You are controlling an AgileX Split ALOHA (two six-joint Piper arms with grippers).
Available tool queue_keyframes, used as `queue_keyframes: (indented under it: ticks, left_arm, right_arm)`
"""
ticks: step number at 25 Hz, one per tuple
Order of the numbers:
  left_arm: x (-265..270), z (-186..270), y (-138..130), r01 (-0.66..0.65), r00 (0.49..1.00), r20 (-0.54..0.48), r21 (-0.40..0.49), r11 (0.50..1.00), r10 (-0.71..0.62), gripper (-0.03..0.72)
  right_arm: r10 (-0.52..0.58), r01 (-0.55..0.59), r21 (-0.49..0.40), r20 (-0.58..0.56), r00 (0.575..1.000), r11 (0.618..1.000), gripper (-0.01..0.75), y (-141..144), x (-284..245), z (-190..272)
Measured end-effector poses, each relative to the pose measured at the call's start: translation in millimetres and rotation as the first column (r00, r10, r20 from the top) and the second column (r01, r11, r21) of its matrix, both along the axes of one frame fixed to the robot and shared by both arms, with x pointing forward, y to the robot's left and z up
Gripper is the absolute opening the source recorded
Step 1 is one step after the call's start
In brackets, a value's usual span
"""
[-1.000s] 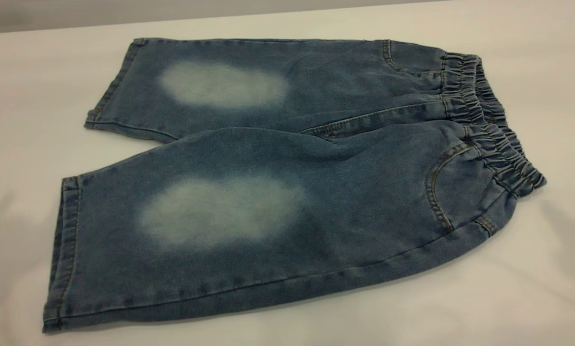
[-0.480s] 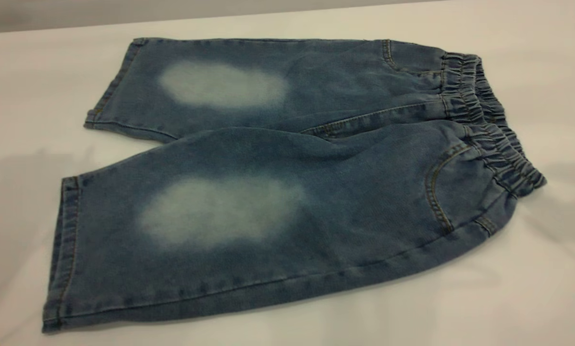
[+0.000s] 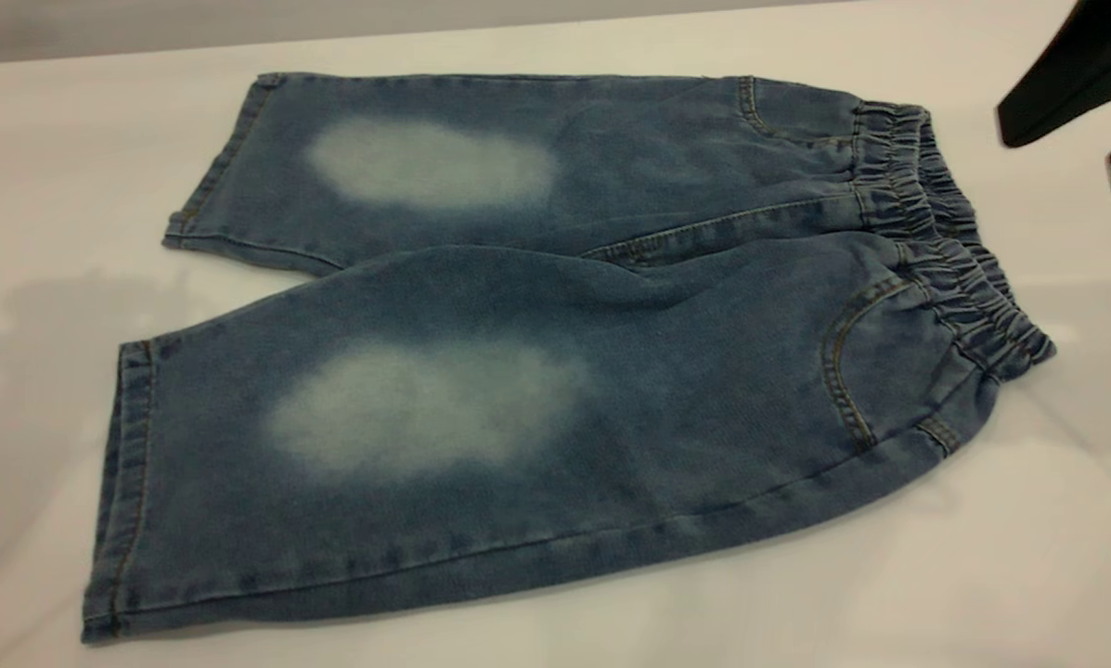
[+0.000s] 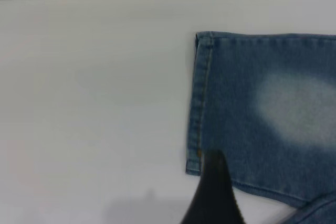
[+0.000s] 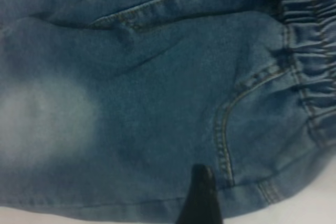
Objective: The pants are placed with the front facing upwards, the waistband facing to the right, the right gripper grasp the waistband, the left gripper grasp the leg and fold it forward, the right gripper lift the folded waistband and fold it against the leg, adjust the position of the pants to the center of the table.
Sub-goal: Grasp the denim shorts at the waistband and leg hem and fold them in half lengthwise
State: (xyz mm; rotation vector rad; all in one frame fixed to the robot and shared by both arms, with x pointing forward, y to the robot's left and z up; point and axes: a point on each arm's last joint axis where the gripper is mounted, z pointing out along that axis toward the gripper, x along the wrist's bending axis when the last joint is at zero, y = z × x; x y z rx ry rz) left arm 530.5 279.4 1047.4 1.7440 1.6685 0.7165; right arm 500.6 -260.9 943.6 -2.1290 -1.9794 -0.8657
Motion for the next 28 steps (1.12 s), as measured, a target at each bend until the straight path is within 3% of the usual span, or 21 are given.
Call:
queue_keyframes:
  ticks: [6, 13, 18, 28]
  left_arm:
    - [-0.3, 0.0, 0.0, 0.0, 1.0, 0.0, 0.0, 1.0, 0.0, 0.494]
    - [-0.3, 0.0, 0.0, 0.0, 1.0, 0.0, 0.0, 1.0, 0.0, 0.494]
    - [-0.3, 0.0, 0.0, 0.0, 1.0, 0.0, -0.001, 1.0, 0.0, 0.494]
    - [-0.2, 0.0, -0.1, -0.002, 1.0, 0.0, -0.004, 1.0, 0.002, 0.494]
  right_arm:
    - [-0.049, 0.051, 0.036, -0.057, 0.997, 0.998, 0.511, -20.0, 7.3, -22.8]
    - [-0.097, 0.108, 0.163, -0.072, 0.993, 0.981, 0.511, -51.2, 9.5, -35.8]
    - [-0.089, 0.103, 0.216, -0.071, 0.993, 0.971, 0.511, -56.3, 14.0, -56.8]
    - [-0.065, 0.103, 0.228, -0.167, 0.984, 0.968, 0.511, -58.1, 11.3, -103.3]
